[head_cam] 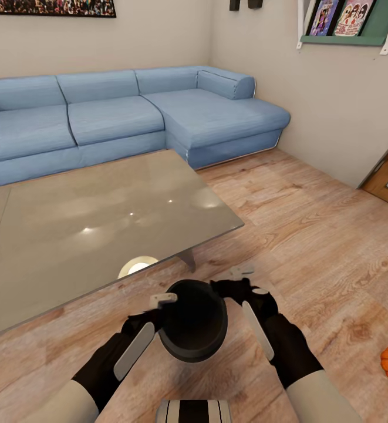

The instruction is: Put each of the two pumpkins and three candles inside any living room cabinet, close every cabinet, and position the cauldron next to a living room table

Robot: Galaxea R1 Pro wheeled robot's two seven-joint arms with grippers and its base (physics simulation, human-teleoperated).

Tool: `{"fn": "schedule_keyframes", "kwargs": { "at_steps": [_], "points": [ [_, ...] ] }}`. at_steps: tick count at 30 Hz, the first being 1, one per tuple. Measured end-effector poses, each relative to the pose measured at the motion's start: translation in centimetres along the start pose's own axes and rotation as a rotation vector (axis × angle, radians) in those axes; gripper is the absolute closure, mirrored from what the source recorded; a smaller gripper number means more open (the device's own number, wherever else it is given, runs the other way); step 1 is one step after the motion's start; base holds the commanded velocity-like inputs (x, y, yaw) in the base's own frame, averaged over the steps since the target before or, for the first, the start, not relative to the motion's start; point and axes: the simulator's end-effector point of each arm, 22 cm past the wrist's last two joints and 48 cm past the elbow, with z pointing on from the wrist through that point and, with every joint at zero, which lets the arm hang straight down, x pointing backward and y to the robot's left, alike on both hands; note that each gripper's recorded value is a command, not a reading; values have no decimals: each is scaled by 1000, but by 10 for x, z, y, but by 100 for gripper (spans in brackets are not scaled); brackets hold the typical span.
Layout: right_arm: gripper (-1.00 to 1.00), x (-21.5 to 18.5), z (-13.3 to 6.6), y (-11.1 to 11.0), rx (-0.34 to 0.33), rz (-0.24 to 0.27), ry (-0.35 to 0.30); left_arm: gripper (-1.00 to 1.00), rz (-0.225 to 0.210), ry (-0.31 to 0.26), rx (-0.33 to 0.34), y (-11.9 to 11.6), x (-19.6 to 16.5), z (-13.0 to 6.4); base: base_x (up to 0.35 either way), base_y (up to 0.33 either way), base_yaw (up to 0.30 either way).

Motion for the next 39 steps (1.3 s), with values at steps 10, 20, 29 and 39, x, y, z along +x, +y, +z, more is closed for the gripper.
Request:
{"fn": "schedule_keyframes", "kwargs": {
  "at_steps": [10,20,29,39],
  "points": [
    [-100,-11,-28,5,-17,-6,-34,-100,-2,-68,5,3,-8,-27,-3,0,0],
    [-100,-16,-61,-15,5,-63,27,-100,6,-109,60,-16,-18,-49,-221,-12,0],
    [-100,-10,-79,-26,21,-59,109,-100,27,-93,86,-30,-20,-61,-311,-1,0],
    [-100,-31,-97,-67,3,33,63,-100,3,-89,115,-45,-9,-74,-78,0,0]
  ]
}}
